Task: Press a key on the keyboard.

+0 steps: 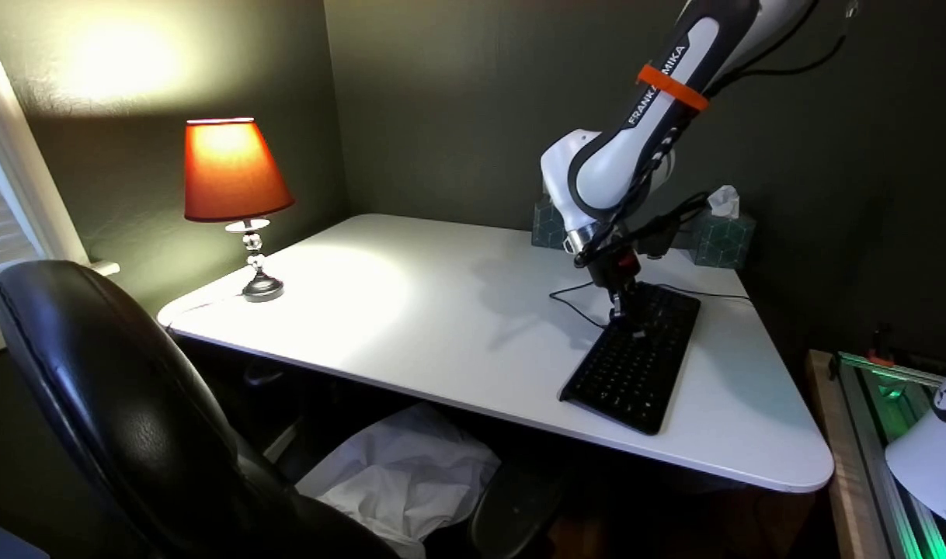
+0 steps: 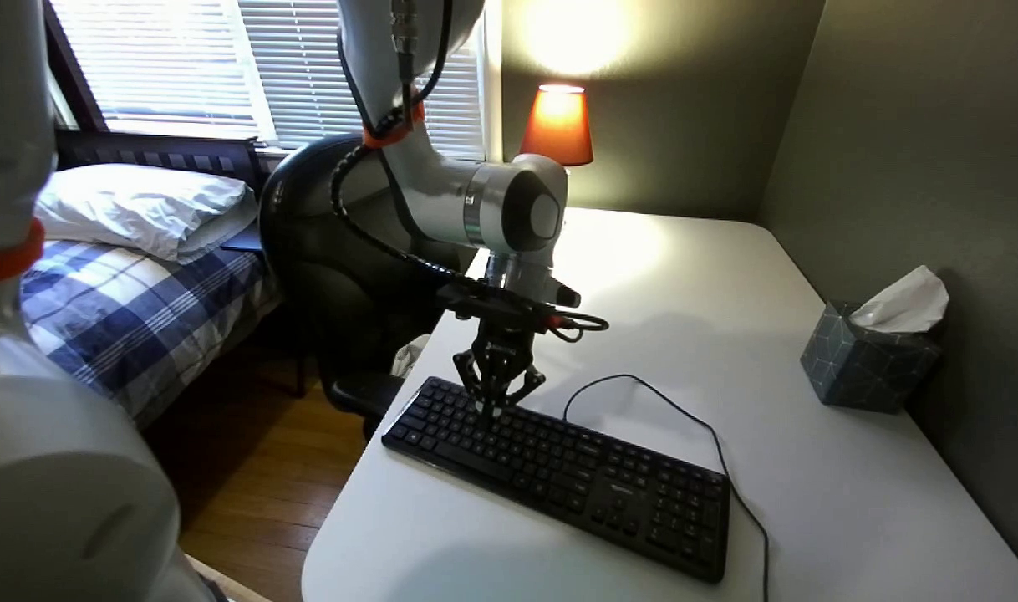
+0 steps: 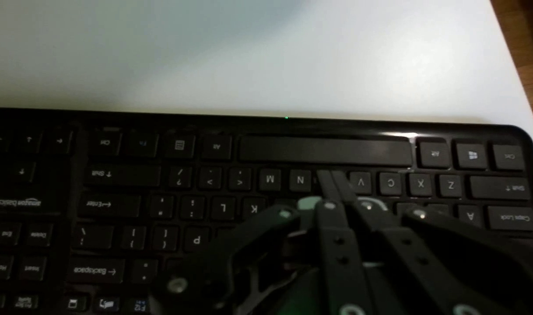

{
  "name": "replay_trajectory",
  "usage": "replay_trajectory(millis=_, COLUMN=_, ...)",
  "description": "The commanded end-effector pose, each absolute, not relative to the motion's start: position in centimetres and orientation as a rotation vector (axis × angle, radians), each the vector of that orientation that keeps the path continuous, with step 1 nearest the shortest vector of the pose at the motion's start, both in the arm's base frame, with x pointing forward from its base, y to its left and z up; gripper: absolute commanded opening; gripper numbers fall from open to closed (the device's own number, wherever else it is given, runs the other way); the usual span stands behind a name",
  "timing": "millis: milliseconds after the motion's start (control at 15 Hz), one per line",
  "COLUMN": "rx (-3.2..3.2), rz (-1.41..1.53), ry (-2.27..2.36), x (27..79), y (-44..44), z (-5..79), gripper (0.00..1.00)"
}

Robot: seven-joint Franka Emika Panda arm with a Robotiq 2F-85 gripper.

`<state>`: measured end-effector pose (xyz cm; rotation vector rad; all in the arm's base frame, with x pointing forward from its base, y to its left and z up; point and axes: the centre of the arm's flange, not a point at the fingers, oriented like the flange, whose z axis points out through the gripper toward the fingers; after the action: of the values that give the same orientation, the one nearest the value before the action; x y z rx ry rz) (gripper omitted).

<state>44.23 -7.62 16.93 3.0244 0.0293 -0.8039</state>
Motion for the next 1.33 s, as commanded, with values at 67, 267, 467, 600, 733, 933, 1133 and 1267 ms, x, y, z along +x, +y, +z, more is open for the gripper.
replay_trajectory(millis=67, rx=3.029, rz=-0.887, ry=0.036, x=44.5, y=-8.4, z=15.8, gripper=0.0)
replay_trajectory(millis=267, rx=3.031, rz=-0.91, ry=0.04, x=44.6, y=-8.6, z=15.3, gripper=0.0)
replay_trajectory(millis=467, rx=3.029, rz=-0.935, ry=0.037, x=44.6, y=-8.7, z=15.0, gripper=0.0)
replay_trajectory(millis=600, rx=3.033, rz=-0.933, ry=0.033, x=44.7, y=-8.7, z=14.9, gripper=0.0)
replay_trajectory(millis=733, rx=3.036, rz=-0.929, ry=0.028, x=44.9, y=-8.8, z=14.8, gripper=0.0)
replay_trajectory(millis=933, rx=3.041, rz=-0.928, ry=0.027, x=45.2, y=-8.8, z=14.6, gripper=0.0)
replay_trajectory(millis=1133, rx=3.047, rz=-0.93, ry=0.025, x=45.4, y=-8.7, z=14.3, gripper=0.0)
replay_trajectory(millis=1267, rx=3.052, rz=-0.929, ry=0.023, x=45.5, y=-8.6, z=14.1, gripper=0.0)
